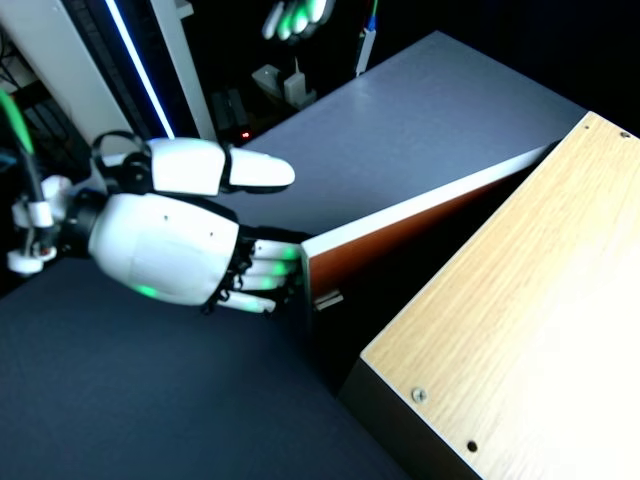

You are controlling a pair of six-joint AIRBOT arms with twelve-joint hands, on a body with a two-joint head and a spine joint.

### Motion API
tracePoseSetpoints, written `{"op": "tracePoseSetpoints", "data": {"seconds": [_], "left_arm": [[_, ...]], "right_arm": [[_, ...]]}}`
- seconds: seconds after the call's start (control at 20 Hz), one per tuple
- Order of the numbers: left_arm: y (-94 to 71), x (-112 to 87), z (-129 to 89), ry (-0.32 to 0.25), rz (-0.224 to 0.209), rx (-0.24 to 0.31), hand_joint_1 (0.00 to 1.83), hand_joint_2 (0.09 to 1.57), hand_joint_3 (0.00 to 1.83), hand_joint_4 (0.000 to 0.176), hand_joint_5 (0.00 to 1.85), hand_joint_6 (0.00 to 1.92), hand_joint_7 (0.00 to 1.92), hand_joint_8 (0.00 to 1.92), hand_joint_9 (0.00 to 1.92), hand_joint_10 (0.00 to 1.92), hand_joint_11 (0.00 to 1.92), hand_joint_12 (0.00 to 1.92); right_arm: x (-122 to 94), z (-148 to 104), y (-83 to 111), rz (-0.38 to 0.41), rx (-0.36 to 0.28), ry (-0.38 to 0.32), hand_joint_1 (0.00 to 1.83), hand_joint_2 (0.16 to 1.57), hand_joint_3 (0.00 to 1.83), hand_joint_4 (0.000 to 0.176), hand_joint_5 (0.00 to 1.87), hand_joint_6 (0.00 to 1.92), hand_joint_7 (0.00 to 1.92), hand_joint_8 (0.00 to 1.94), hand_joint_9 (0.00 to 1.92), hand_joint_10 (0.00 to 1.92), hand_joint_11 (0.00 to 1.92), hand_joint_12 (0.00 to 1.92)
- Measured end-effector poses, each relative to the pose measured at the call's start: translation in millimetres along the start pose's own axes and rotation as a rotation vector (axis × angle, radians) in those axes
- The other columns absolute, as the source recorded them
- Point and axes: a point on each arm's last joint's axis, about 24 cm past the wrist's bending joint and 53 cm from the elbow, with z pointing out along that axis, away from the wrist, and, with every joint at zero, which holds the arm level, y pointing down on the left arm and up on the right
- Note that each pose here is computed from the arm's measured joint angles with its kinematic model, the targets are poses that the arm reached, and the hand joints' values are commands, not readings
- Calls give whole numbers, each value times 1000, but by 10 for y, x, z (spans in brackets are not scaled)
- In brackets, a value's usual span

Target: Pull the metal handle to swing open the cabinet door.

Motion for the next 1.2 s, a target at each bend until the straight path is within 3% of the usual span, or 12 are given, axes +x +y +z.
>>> {"op": "tracePoseSetpoints", "data": {"seconds": [0.65, 0.7, 0.9, 1.2], "left_arm": [[1, 0, 0, 0, 0, 0, 0, 1330, 0, 0, 276, 0, 315, 0, 292, 0, 0, 662], [0, 0, 0, 0, 0, 0, 0, 1326, 0, 0, 284, 1, 328, 3, 306, 4, 0, 682], [2, 0, 0, 0, 0, -1, 0, 1327, 0, 0, 283, 1, 324, 0, 299, 0, 0, 683], [1, 0, 0, 0, 0, 0, 0, 1329, 0, 0, 271, 0, 314, 0, 294, 1, 0, 665]], "right_arm": [[88, -161, -28, -5, 4, 14, 0, 1349, 1, 0, 336, 1, 362, 1, 336, 1, 0, 886], [251, -205, -109, -6, 19, 47, 0, 1351, 1, 0, 338, 0, 367, 1, 341, 2, 0, 905], [420, -230, -132, 0, 20, 82, 0, 1348, 0, 0, 332, 1, 361, 0, 338, 1, 0, 895], [542, -238, -155, 3, 22, 108, 0, 1348, 0, 0, 331, 0, 363, 0, 339, 0, 0, 886]]}}
